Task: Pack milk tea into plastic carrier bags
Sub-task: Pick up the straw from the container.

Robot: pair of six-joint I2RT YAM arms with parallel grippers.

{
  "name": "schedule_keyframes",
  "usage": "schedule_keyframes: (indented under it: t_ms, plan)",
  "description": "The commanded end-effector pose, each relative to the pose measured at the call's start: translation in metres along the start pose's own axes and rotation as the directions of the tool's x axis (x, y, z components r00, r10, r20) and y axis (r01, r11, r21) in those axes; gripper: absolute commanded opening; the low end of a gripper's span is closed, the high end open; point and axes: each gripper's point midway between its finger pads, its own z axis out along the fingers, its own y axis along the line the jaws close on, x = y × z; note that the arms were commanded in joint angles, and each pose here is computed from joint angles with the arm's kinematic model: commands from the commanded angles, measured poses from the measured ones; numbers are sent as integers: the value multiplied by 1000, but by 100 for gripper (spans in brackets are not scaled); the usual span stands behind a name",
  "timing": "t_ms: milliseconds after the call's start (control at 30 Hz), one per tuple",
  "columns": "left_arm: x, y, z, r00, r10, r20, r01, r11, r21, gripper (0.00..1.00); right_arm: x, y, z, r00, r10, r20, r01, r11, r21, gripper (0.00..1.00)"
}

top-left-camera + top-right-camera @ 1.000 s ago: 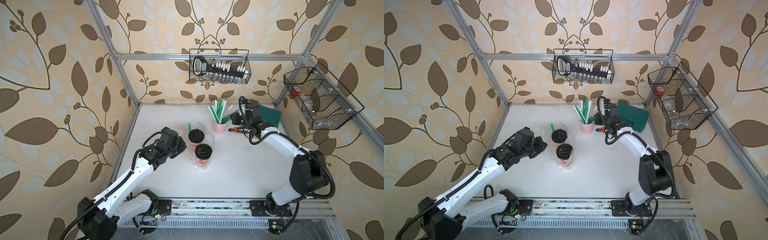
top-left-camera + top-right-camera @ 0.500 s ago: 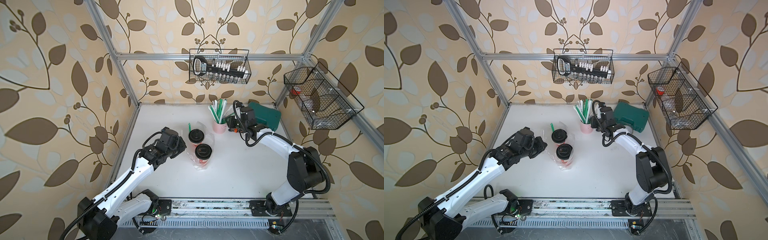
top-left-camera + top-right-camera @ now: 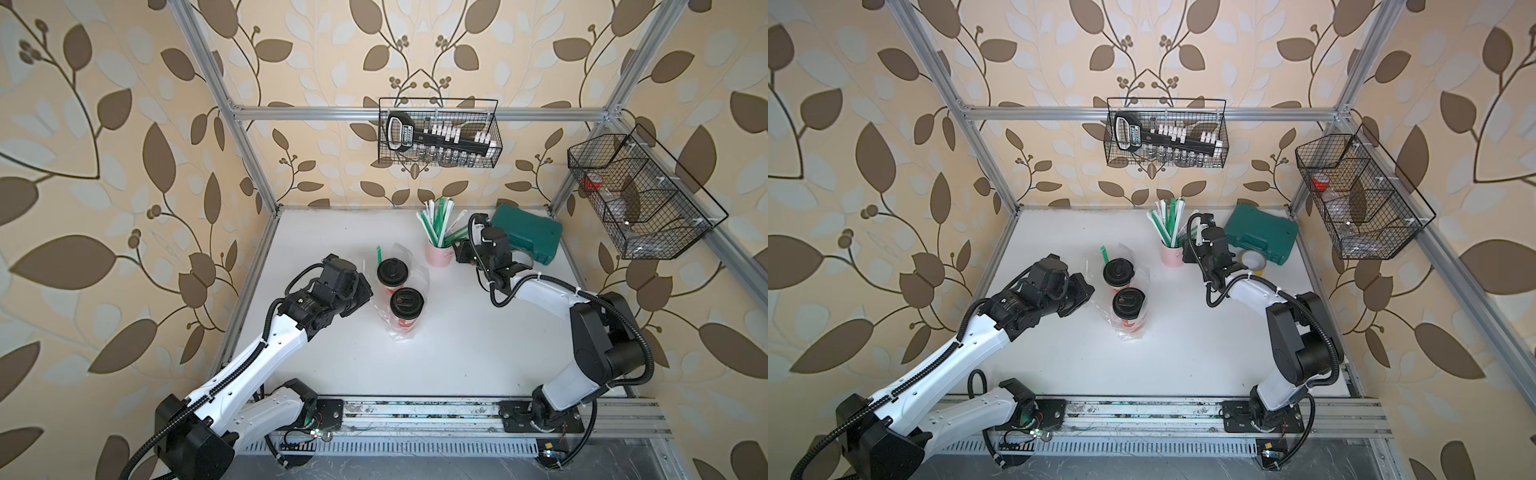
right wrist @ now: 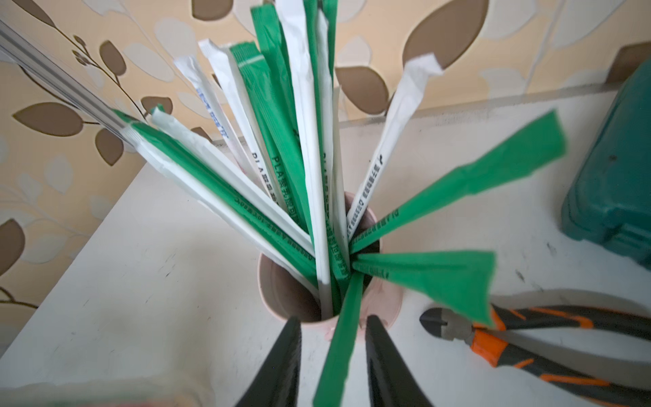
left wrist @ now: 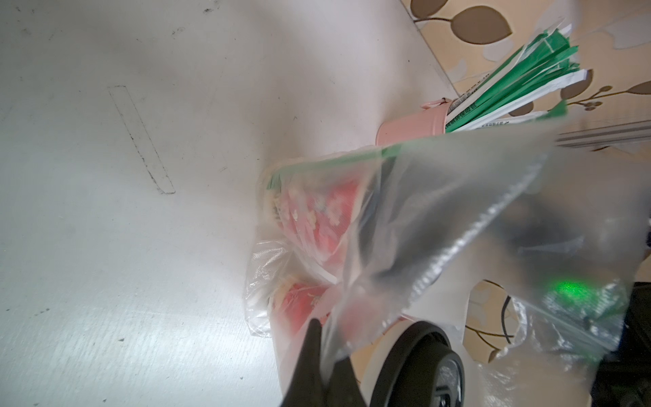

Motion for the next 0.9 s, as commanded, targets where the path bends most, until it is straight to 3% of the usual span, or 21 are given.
schedule_keyframes:
  t_ms: [0, 200, 433, 867]
  plan:
    - [-5, -4, -5, 1000, 12, 11, -12, 1000, 17, 0, -17, 5, 1, 996, 33, 80, -32, 999, -12, 28]
    - [-6, -3, -5, 1000, 10, 13, -11, 1000, 14, 0, -20, 8, 4, 996, 33, 83, -32, 999, -11, 15]
    - [-7, -3, -5, 1000, 7, 14, -7, 1000, 15, 0, -40, 20, -24, 995, 6, 96, -3, 1000, -22, 0]
    - [-6, -4, -1, 1000, 1, 4, -1, 1000, 19, 0, -69, 46, -58, 995, -97, 23, 98, 993, -72, 0]
